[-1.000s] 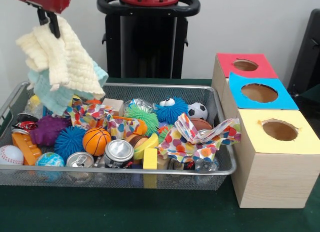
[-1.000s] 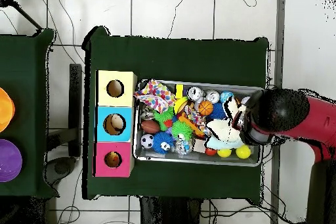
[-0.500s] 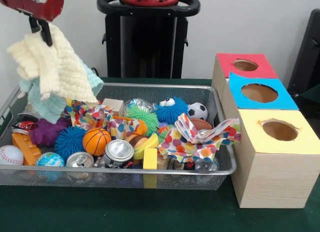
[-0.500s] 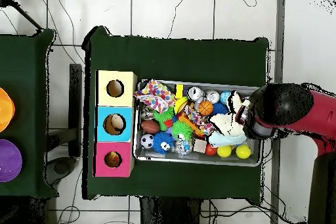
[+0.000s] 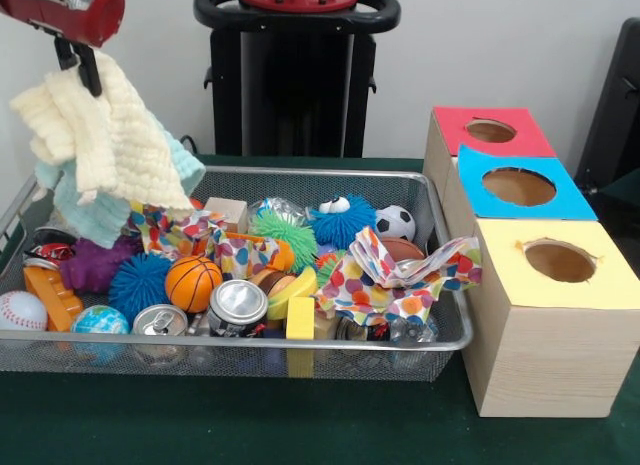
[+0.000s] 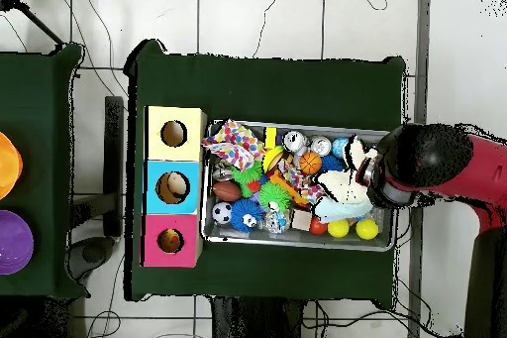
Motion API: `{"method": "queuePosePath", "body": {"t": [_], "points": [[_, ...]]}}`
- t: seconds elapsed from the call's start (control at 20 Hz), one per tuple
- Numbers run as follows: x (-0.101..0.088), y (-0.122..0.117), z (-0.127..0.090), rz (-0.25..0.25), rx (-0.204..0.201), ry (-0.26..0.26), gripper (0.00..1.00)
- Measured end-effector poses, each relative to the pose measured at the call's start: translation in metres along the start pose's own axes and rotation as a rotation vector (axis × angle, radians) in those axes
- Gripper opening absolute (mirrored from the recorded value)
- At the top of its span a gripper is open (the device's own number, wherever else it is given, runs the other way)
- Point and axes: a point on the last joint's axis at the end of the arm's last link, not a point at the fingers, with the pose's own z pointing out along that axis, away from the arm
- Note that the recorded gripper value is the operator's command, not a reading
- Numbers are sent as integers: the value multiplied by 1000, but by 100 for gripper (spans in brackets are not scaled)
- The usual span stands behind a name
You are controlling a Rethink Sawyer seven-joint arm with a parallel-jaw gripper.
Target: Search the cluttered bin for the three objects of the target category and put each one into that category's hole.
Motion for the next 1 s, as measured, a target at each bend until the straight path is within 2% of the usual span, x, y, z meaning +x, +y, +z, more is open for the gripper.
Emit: {"method": "queuePosePath", "body": {"t": [0.45,0.5,0.65,1.0], "points": [[-3,0,1,-2,2,-24,0],[-6,0,3,-3,0,-43,100],[-7,0,3,-3,0,-47,100],[-14,-3,6,0,-6,-109,100]]}}
